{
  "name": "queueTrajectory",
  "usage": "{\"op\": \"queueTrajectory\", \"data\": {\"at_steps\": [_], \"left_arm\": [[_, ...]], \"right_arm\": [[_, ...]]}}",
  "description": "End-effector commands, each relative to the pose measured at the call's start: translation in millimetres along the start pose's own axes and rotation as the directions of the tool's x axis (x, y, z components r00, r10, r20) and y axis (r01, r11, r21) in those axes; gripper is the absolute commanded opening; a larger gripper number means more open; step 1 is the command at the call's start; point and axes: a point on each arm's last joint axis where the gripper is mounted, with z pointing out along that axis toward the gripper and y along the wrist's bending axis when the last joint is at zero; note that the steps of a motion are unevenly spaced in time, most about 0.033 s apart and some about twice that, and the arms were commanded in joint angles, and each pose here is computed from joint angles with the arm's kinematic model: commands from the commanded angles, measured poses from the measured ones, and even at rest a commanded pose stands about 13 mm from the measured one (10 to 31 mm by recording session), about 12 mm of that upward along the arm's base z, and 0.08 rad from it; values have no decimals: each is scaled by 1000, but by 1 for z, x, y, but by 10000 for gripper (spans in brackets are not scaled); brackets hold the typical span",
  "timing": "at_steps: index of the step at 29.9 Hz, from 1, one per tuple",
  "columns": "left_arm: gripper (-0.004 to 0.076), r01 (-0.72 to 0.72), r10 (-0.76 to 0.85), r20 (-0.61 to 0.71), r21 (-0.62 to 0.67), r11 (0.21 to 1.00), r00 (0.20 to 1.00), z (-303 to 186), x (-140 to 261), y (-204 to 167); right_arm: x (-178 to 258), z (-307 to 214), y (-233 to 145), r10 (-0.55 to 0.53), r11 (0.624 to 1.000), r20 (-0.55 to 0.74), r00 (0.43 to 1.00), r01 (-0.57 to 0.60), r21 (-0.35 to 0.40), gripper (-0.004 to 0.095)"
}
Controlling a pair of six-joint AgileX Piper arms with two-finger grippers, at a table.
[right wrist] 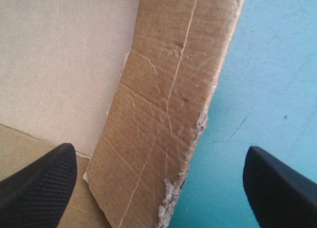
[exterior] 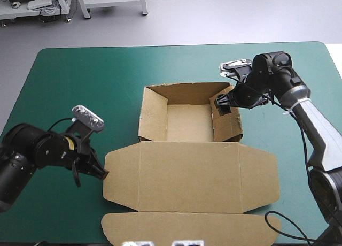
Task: Fold the box
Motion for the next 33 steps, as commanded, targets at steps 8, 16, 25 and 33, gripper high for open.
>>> {"op": "queueTrajectory", "data": {"at_steps": [8, 16, 25, 33], "left_arm": [[-8, 151, -151, 90, 8, 989, 984, -7, 73, -17], [-8, 181, -179, 226, 13, 983, 957, -34, 105, -23], [-8, 206, -205, 260, 23, 978, 944, -42, 118, -26], [-9, 217, -216, 266, 26, 976, 940, -43, 117, -26]], "right_arm": [[-6, -9, -2, -13, 1000, 70, 997, 13, 2, 836], [-12, 43, -7, 3, 1000, -57, 998, -4, -8, 802], [-15, 61, -6, 23, 999, -85, 996, -27, -45, 60], [-16, 60, -10, -19, 1000, -79, 997, 19, -7, -17]]}}
